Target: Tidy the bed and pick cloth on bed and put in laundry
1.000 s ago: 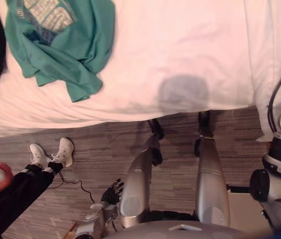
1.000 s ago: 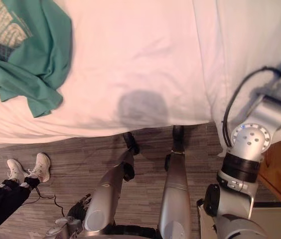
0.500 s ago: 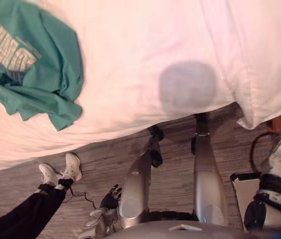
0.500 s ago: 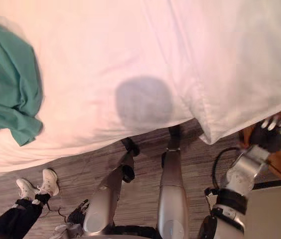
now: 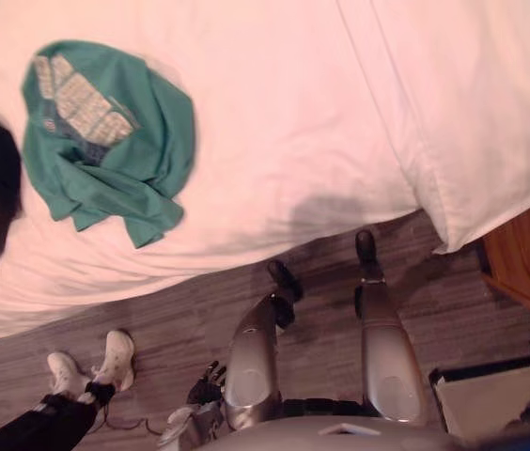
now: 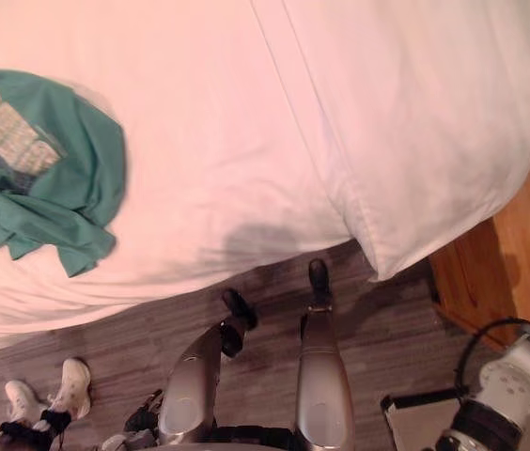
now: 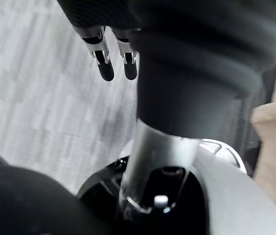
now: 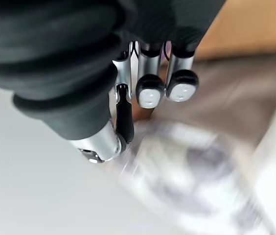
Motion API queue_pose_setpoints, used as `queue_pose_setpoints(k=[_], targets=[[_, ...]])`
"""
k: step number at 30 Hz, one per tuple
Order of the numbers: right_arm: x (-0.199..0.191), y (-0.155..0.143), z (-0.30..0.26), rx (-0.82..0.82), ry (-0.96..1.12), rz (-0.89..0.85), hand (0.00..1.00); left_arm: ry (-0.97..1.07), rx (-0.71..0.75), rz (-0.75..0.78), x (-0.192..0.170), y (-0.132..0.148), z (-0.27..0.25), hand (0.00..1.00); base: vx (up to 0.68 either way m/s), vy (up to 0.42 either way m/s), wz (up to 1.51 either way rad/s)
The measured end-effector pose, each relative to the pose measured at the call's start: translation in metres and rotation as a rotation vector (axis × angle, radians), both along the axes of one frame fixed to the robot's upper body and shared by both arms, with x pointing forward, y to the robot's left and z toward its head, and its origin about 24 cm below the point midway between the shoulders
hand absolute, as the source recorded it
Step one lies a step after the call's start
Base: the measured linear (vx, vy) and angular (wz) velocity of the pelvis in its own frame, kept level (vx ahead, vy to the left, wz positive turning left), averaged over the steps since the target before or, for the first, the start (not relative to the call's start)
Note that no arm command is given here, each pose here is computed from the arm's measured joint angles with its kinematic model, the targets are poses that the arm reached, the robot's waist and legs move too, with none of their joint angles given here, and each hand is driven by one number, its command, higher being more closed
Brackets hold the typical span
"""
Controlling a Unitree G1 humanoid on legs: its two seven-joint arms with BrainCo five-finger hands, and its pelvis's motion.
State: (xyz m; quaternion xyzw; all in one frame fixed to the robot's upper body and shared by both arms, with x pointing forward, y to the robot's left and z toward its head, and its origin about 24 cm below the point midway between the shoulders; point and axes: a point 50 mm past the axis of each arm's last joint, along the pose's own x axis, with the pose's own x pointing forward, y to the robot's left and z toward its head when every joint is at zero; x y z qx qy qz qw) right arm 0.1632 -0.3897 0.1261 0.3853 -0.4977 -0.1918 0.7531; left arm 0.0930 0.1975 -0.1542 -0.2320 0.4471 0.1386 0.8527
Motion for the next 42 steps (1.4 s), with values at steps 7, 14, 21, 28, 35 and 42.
queue_pose_setpoints(k=[7, 14, 21, 28, 35, 42], targets=[[0.0, 0.037, -0.003, -0.245, -0.013, 0.203, 1.0, 0.102, -0.009, 0.061, -0.025, 0.006, -0.004, 0.0, 0.03, 0.006, 0.06], [0.066, 0.157, -0.015, -0.52, 0.055, 0.823, 1.0, 0.085, -0.026, 0.008, -0.02, 0.003, -0.003, 0.0, 0.01, 0.025, 0.23], [0.126, 0.223, 0.005, -0.599, 0.058, 1.026, 1.0, -0.024, -0.036, -0.084, 0.006, 0.007, 0.005, 0.0, -0.08, 0.01, 0.34], [0.152, 0.258, 0.074, -0.72, -0.138, 1.041, 1.0, -0.206, -0.089, -0.151, 0.033, 0.003, 0.016, 0.0, -0.12, -0.013, 0.16], [0.16, 0.275, 0.073, -0.758, -0.155, 1.133, 1.0, -0.242, -0.098, -0.119, 0.031, 0.0, 0.015, 0.0, 0.01, -0.026, 0.02], [0.158, 0.287, 0.026, -0.708, -0.108, 1.363, 1.0, -0.219, -0.085, -0.099, 0.026, -0.001, 0.011, 0.0, 0.02, 0.0, -0.14]])
